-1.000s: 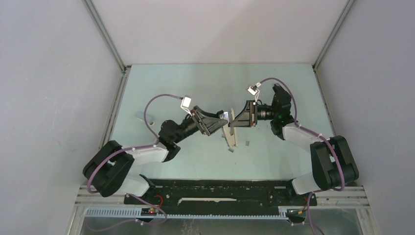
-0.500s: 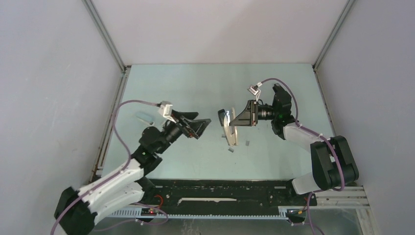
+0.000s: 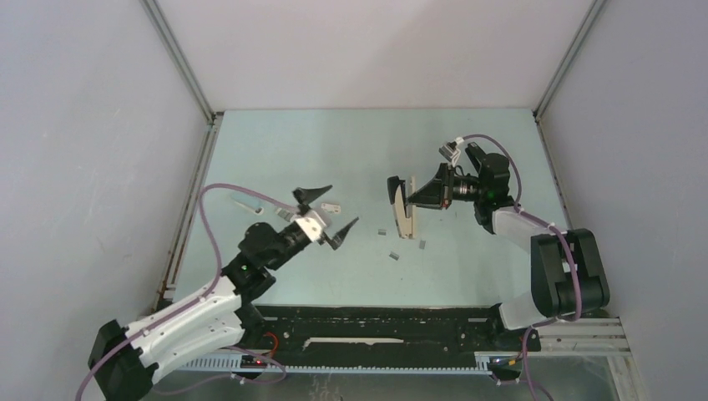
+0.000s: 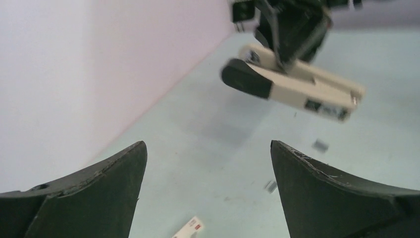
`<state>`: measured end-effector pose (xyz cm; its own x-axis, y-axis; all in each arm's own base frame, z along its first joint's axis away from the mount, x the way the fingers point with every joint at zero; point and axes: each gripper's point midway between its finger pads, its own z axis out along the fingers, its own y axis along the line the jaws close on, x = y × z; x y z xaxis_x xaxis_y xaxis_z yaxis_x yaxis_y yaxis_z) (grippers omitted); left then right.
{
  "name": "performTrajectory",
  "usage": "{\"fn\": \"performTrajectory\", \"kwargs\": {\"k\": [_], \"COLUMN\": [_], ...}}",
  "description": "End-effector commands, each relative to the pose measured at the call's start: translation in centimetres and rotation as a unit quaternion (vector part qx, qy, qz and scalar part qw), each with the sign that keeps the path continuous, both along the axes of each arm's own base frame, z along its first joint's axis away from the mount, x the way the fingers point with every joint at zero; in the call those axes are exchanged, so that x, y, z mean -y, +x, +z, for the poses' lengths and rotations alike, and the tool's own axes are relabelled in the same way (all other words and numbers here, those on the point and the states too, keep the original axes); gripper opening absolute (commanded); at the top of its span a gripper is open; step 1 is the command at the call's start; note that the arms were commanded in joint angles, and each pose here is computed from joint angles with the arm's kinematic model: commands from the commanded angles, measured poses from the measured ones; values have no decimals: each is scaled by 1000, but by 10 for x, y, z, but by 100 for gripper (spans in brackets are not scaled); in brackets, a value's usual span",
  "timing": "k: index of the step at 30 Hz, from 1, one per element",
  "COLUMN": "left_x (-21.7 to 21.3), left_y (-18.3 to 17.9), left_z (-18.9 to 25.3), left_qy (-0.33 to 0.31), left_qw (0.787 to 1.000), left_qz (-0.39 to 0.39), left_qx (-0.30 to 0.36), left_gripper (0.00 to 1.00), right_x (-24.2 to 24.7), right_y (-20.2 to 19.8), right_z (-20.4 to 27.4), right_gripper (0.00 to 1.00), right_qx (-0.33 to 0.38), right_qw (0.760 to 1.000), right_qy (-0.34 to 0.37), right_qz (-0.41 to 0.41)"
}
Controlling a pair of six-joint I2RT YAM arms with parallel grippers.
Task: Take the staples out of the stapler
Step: Unload the staple at the center of the board.
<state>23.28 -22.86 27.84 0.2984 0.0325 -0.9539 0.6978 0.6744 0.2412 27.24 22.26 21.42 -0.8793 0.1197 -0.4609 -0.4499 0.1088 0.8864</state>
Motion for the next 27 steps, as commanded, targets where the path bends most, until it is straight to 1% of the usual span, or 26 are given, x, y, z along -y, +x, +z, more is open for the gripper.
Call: {"fn": "performTrajectory", "kwargs": {"k": [1, 3, 6, 8, 10, 11, 14, 18, 23, 27], "left_x": [23, 33, 40, 43, 46, 48, 53, 60, 71, 77], "left_y": [-1, 1, 8, 11, 11, 11, 4, -7, -18, -19], "left_z": [-8, -13, -19, -20, -20, -19, -18, -30, -50, -58], "left_qy": [189, 244, 318, 353, 374, 378, 380, 390, 394, 392], "left_qw": [965, 947, 919, 900, 885, 881, 876, 872, 874, 877], "left_qz": [-28, -38, -36, -30, -29, -28, -38, -64, -101, -109], "left_qx": [179, 204, 232, 253, 275, 282, 295, 290, 265, 255], "left_gripper": [100, 100, 100, 100, 100, 100, 100, 99, 95, 91], "right_x": [5, 5, 1, -5, -11, -13, -20, -27, -36, -43], "right_y": [-11, -19, -27, -36, -44, -47, -51, -55, -62, -66], "right_z": [5, 5, 3, 1, 0, 0, 0, 2, 5, 1], "right_gripper": [0, 0, 0, 0, 0, 0, 0, 0, 0, 0], "right_qx": [-45, -51, -48, -58, -76, -82, -99, -158, -211, -248], "right_qw": [998, 997, 997, 995, 992, 990, 987, 976, 962, 951], "right_qy": [14, 12, -10, -27, -28, -27, -22, -13, -13, -23], "right_qz": [41, 54, 67, 82, 102, 110, 128, 152, 173, 181]}}
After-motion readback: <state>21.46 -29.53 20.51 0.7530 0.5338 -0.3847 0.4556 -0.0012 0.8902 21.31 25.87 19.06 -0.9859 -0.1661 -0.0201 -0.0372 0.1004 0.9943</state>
